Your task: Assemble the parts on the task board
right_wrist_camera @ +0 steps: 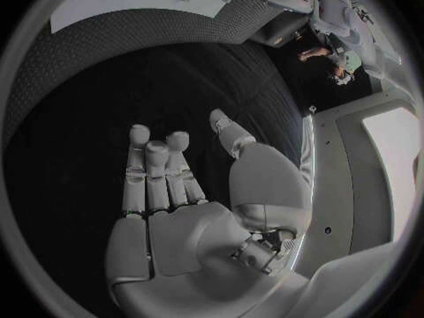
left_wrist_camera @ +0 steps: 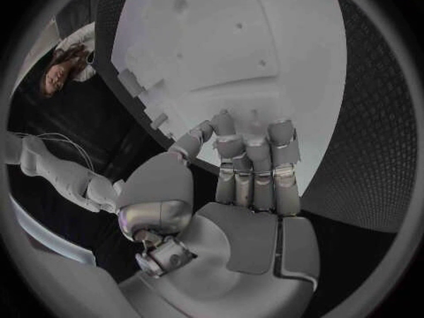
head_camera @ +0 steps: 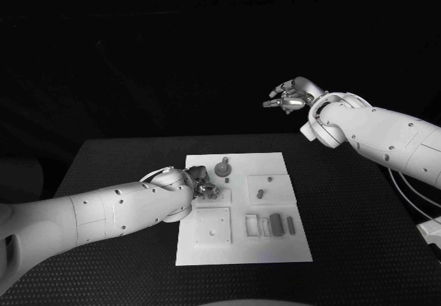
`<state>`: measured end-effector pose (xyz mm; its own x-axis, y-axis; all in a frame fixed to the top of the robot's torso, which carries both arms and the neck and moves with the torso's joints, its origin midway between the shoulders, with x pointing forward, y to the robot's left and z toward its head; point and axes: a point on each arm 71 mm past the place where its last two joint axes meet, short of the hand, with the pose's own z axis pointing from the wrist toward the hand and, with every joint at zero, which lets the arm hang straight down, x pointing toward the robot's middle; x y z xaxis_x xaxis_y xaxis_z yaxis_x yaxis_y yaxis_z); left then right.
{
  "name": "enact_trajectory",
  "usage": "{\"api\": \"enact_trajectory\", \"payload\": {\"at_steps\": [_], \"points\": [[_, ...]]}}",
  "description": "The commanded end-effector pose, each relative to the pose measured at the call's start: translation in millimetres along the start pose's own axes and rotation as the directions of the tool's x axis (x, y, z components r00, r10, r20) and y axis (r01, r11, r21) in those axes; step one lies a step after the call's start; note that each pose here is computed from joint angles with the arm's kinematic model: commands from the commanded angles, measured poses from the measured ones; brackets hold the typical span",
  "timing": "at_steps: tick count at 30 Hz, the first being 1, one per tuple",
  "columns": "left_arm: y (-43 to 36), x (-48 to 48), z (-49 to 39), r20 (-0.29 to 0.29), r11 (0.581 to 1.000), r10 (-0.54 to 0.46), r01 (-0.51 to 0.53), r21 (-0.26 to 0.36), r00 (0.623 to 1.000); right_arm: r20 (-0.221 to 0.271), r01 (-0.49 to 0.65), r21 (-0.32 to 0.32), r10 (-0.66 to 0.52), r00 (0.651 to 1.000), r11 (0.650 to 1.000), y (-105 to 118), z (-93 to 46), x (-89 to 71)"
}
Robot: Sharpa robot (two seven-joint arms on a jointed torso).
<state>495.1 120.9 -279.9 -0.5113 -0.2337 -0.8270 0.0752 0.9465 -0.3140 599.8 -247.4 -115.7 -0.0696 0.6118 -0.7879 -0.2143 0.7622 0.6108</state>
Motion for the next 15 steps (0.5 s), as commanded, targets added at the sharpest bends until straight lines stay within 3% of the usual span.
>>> {"api": "enact_trajectory", "payload": {"at_steps": [1,15], "points": [[-1.3,6.5,-1.0,-0.024,1.0,0.013,-0.012,0.009,1.0,-0.014,-0.002,-0.011,0.002,1.0,1.0,2.0,0.1,1.7],[-0.1,7.4,-2.2,-0.028,1.0,0.027,-0.027,0.011,0.999,-0.015,-0.002,-0.011,0.002,1.0,1.0,2.0,-0.1,1.7]]}}
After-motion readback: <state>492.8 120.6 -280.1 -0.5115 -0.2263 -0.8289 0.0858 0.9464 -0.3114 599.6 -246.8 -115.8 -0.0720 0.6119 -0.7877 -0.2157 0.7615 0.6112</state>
